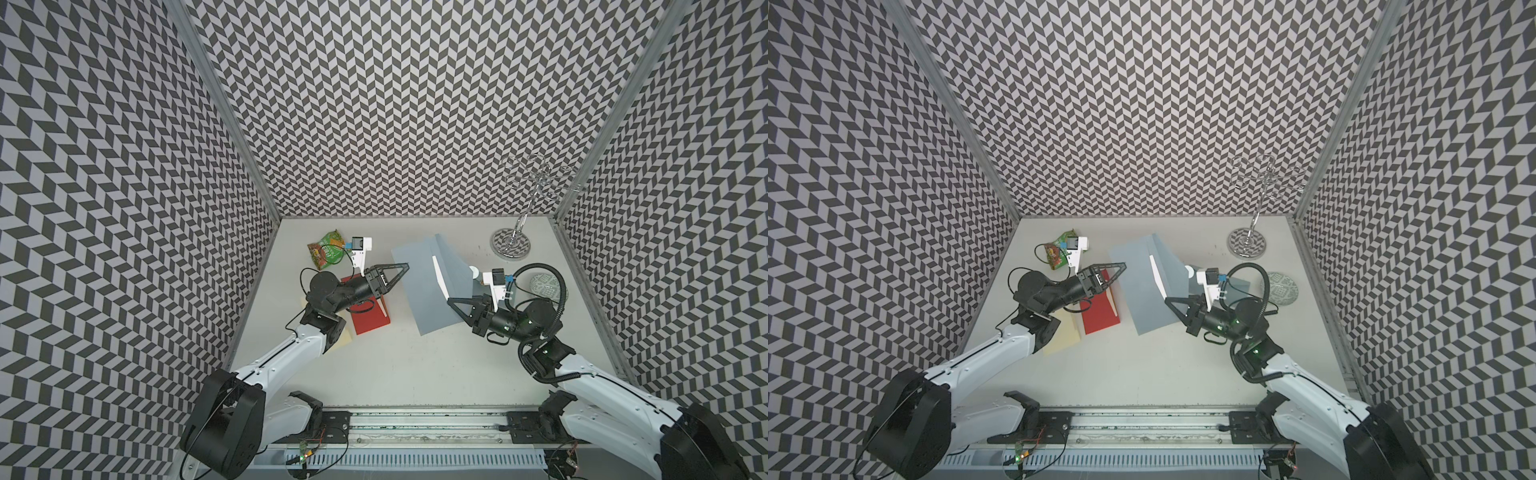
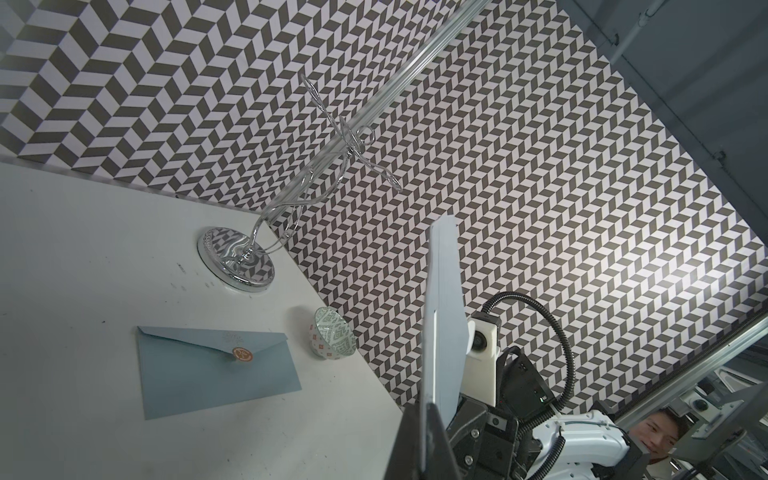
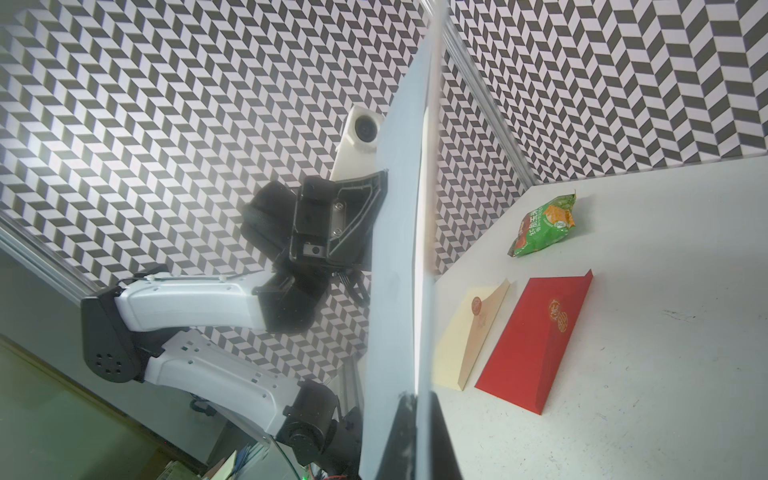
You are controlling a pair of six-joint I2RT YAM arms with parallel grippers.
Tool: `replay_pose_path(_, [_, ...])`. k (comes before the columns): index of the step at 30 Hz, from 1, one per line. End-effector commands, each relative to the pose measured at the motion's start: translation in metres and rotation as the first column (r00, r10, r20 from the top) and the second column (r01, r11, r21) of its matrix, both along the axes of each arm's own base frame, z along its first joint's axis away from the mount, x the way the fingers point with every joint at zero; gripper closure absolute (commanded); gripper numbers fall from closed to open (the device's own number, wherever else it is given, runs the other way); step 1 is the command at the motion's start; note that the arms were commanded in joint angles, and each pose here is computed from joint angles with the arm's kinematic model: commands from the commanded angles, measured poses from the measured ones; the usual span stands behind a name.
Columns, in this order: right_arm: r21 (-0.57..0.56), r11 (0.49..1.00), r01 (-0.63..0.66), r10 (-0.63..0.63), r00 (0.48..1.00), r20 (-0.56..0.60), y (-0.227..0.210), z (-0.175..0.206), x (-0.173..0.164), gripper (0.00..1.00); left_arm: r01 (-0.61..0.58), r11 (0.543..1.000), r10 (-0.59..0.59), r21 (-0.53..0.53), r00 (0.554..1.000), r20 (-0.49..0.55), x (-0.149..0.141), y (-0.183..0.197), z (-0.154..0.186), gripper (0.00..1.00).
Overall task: Open the envelope
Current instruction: Open the envelope flap on the envelope.
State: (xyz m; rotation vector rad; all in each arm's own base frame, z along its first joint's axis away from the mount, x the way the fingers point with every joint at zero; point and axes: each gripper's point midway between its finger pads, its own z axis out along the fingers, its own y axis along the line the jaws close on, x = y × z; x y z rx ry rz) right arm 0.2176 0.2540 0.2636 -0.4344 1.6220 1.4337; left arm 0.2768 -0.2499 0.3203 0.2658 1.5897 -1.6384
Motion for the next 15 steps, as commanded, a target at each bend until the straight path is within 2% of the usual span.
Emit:
replay_pose_path(1, [0.049, 0.999, -0.013, 0.010, 0.998, 0.069, -0.0024, 0.0223, -0.0055, 0.99, -0.009, 1.000, 0.009, 0.011, 0.999, 0.035, -0.0006, 0.0016, 0.0062, 1.00])
replay_pose_path(15, [0.051, 0.999, 0.014, -0.018, 0.996, 0.090, -0.0095, 0.0264, -0.0077, 1.00, -0.057, 0.997, 0.055, 0.056, 0.998, 0.027, 0.0070, 0.0068, -0.0024, 0.98])
